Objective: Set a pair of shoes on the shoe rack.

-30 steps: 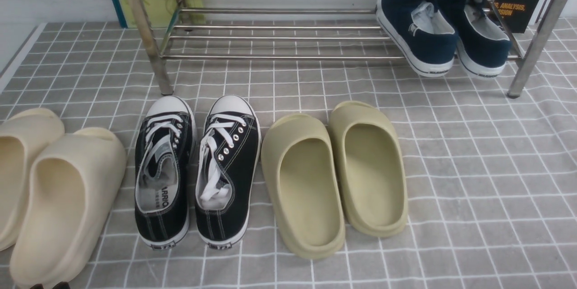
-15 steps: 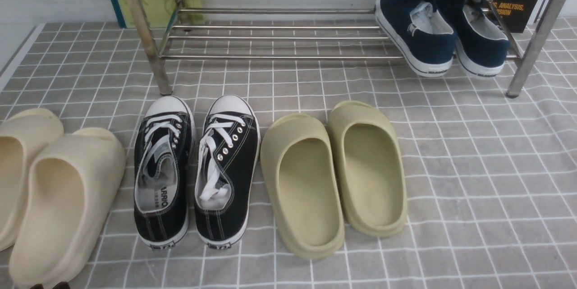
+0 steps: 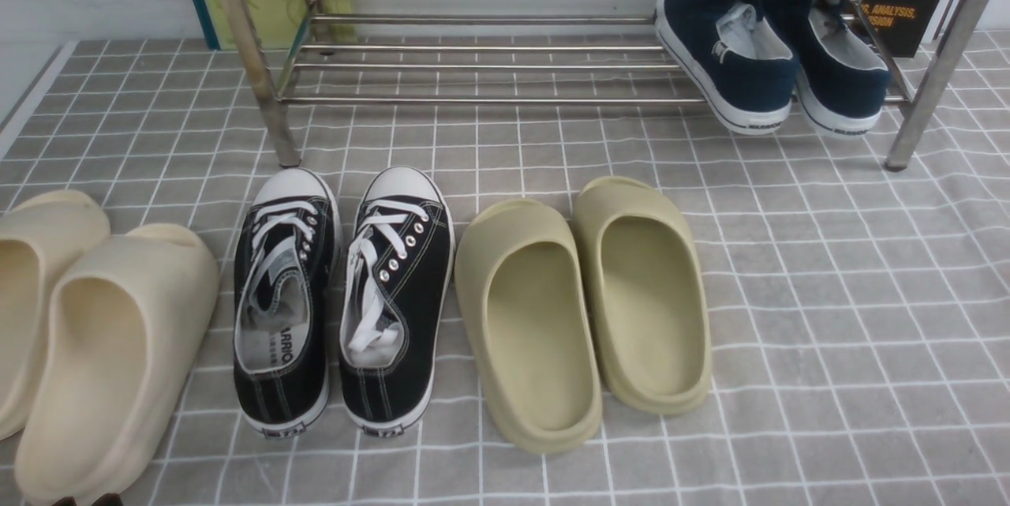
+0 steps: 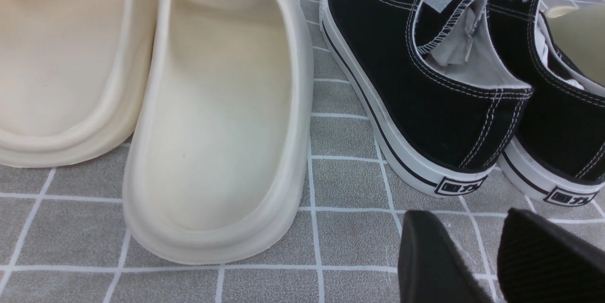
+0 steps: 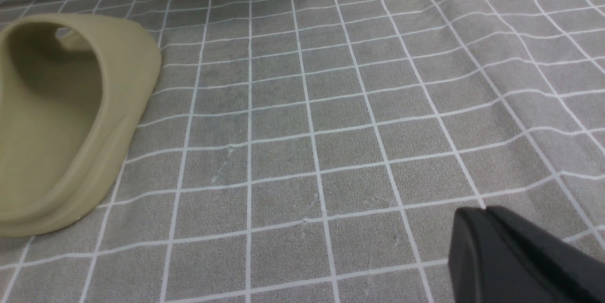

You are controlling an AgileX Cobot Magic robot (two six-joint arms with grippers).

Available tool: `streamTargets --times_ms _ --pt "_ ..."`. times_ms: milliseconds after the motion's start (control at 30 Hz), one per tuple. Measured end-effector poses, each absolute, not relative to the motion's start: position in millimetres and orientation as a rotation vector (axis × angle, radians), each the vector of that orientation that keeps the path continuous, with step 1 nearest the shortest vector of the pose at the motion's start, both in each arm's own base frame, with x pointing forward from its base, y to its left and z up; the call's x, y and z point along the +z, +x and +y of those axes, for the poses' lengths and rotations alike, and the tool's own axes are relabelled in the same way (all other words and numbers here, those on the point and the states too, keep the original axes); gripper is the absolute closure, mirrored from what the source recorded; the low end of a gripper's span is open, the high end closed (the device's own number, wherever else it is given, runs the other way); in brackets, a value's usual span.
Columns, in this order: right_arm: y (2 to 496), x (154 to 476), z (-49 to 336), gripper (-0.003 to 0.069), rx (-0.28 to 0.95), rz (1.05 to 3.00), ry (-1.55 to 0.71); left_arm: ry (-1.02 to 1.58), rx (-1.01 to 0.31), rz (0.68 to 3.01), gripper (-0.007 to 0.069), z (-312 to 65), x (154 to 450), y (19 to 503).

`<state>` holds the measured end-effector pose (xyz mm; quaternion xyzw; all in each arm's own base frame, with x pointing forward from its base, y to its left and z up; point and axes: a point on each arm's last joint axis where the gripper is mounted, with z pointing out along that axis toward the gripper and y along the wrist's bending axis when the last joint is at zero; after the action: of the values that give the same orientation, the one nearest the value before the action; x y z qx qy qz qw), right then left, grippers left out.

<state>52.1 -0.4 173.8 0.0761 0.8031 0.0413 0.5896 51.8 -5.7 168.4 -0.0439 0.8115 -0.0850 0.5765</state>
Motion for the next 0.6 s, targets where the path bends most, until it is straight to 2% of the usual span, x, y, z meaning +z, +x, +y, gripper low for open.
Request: streamTargets --times_ms 600 --pt "52.1 173.7 -0.4 0.0614 0.097 1.87 0.178 -0.103 -0.199 1.9 0.0387 -5.7 168.4 51.8"
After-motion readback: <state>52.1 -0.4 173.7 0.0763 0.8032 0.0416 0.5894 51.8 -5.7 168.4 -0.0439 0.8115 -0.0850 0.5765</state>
